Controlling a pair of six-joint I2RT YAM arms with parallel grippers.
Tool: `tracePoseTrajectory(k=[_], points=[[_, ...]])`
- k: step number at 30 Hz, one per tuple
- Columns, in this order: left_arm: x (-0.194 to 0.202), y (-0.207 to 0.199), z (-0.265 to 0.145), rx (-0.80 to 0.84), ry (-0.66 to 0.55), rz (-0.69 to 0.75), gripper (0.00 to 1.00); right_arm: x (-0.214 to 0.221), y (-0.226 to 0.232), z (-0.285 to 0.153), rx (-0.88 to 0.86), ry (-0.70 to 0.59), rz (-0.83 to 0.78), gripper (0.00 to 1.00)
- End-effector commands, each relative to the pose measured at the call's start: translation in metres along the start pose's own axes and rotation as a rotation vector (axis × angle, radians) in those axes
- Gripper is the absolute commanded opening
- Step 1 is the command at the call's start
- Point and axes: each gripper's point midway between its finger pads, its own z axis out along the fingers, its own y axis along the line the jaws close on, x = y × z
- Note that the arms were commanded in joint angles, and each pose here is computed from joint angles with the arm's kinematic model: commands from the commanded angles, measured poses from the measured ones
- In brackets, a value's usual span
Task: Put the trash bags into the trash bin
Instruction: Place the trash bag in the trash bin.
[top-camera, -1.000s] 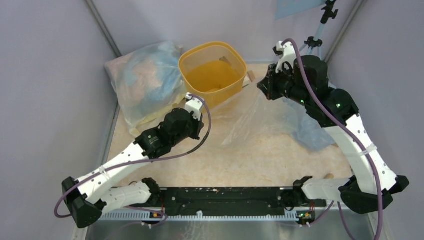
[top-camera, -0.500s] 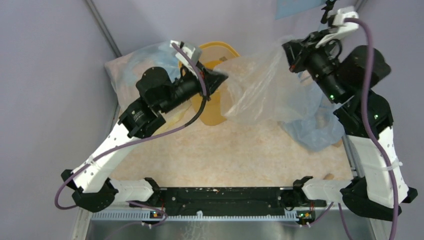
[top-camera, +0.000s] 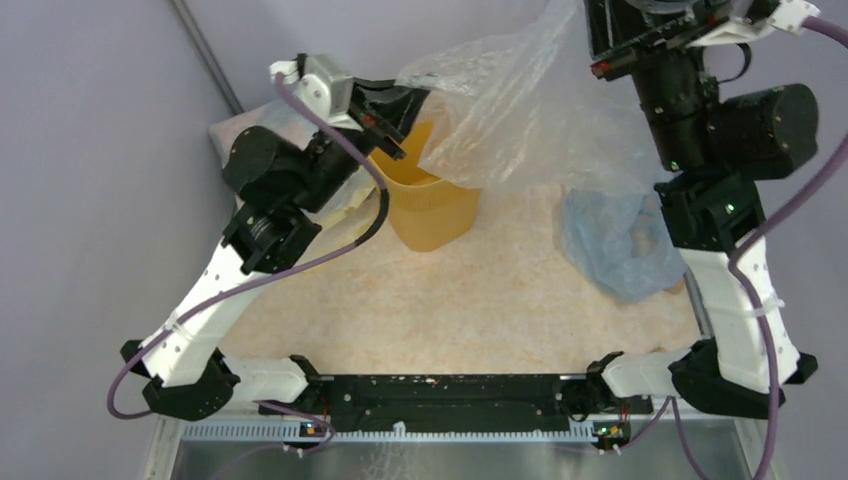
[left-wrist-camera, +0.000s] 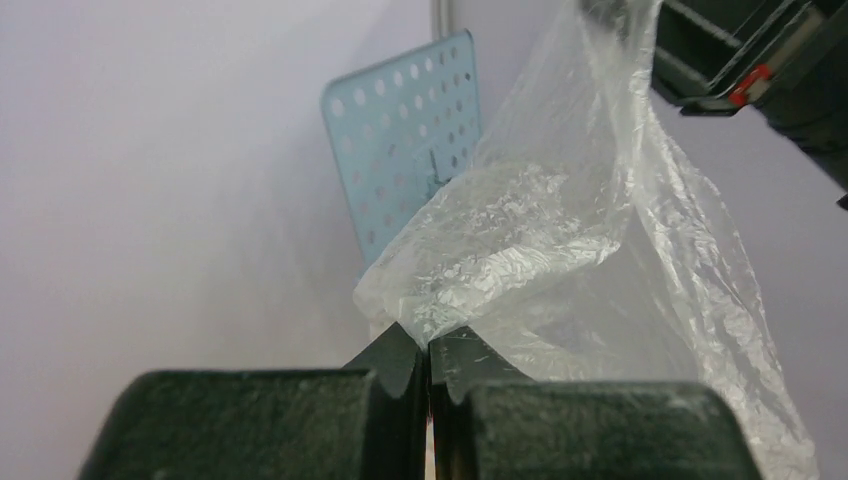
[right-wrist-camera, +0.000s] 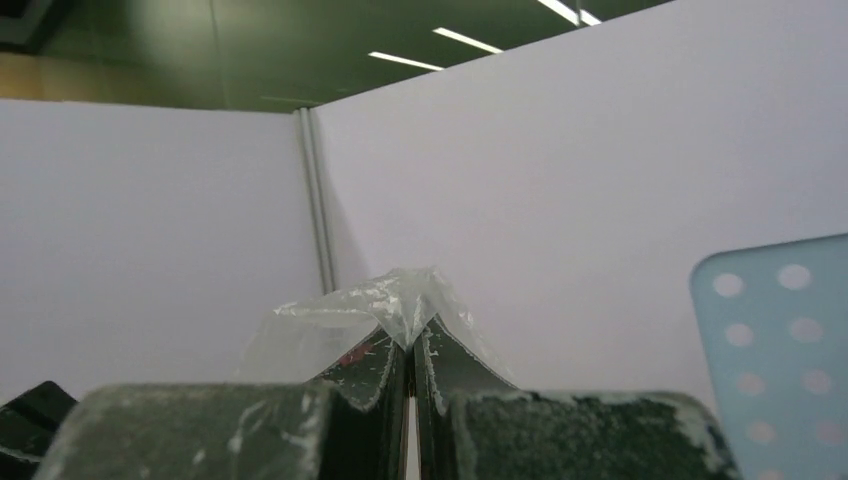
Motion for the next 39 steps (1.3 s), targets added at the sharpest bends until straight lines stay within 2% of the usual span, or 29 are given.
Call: tracePoseTrajectory(k=[1,4,6,11,16,18,21,30,34,39], points=[[-0.106,0.026,-0.047,-0.155,-0.285,0.162,0.0,0.007,0.031,0.033,-0.168,-0.06,0.1,0.0],[-0.128,0.04,-0.067,-0.241,-0.318,0.2,0.0,0.022,0.046,0.057,-0.24,-0.05,0.179,0.0],[-0.129,0.044,-0.074,-0.267,-0.315,0.222,0.0,0.033,0.053,0.07,-0.275,-0.046,0.236,0.0],[-0.115,0.061,-0.085,-0.362,-0.287,0.262,0.0,0.061,0.064,0.09,-0.342,-0.059,0.356,0.0],[-0.101,0.071,-0.076,-0.407,-0.242,0.325,0.0,0.08,0.056,0.105,-0.302,-0.054,0.347,0.0],[-0.099,0.073,-0.069,-0.416,-0.23,0.346,0.0,0.075,0.05,0.108,-0.273,-0.103,0.327,0.0],[-0.104,0.075,-0.06,-0.421,-0.249,0.379,0.0,0.061,0.04,0.108,-0.246,-0.241,0.31,0.0],[-0.16,0.068,-0.029,-0.404,-0.419,0.484,0.0,0.021,0.009,0.115,-0.108,-0.511,0.266,0.0],[-0.161,0.07,-0.023,-0.42,-0.438,0.525,0.0,0.017,0.003,0.114,-0.082,-0.539,0.243,0.0],[-0.139,0.076,-0.016,-0.45,-0.407,0.571,0.0,0.037,0.002,0.117,-0.092,-0.514,0.243,0.0]])
